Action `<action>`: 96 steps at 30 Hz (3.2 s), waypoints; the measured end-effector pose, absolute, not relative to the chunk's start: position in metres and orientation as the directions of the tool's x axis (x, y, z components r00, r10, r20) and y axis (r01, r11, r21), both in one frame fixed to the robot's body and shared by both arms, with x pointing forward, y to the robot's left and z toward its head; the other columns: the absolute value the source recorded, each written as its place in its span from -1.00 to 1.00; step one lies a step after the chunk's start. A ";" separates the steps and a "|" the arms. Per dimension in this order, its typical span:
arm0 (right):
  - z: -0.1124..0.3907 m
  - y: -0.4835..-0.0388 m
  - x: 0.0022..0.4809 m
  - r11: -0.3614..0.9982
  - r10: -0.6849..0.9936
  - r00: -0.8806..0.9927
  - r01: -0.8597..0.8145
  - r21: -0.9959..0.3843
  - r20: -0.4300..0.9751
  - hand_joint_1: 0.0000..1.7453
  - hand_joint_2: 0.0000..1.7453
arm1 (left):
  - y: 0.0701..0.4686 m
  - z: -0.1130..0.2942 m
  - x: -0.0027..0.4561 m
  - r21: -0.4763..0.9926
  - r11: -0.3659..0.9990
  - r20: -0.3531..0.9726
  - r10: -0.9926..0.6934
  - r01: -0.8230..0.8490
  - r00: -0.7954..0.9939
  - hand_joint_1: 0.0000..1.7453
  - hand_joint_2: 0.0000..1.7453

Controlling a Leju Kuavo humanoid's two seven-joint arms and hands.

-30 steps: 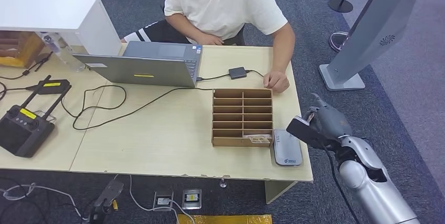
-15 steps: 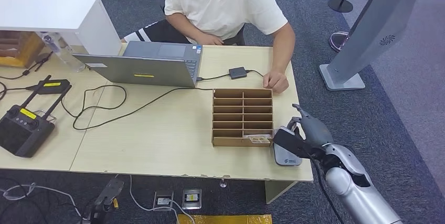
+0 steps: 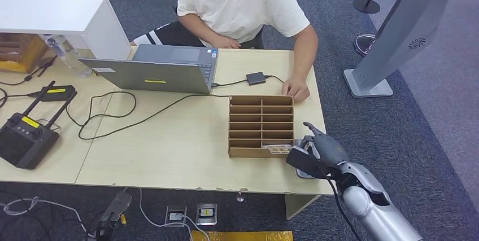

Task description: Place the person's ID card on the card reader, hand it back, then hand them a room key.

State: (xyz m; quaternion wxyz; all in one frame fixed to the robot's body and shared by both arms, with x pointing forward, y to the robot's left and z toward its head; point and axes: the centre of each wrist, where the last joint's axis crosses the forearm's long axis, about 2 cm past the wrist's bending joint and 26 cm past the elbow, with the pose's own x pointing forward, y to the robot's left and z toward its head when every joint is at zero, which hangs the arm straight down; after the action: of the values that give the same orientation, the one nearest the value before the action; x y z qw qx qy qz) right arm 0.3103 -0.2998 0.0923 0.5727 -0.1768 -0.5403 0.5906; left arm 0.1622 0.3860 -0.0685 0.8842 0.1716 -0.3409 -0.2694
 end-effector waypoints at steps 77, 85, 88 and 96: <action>0.101 -0.314 0.317 0.248 0.907 -0.220 -0.411 -0.877 0.359 1.00 1.00 | 0.385 -0.068 0.162 0.503 0.780 0.508 -0.615 0.371 0.603 -1.00 -1.00; 0.170 -0.335 0.373 0.243 0.901 -0.318 -0.193 -0.951 0.295 1.00 1.00 | 0.386 -0.067 0.163 0.524 0.765 0.507 -0.633 0.374 0.585 -1.00 -1.00; 0.216 -0.346 0.402 0.249 0.906 -0.345 -0.035 -0.968 0.245 1.00 1.00 | 0.386 -0.065 0.166 0.531 0.758 0.513 -0.643 0.378 0.568 -1.00 -1.00; 0.298 -0.359 0.447 0.265 0.915 -0.359 0.189 -0.946 0.185 1.00 1.00 | 0.383 -0.061 0.176 0.533 0.747 0.526 -0.661 0.398 0.536 -1.00 -1.00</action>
State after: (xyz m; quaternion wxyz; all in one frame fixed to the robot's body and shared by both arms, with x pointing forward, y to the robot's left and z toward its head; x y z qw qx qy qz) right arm 0.4468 -0.3594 0.2975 0.3994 -0.4013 -0.6877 0.4544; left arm 0.1756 0.3829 -0.0614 0.8582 0.1774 -0.3700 -0.3086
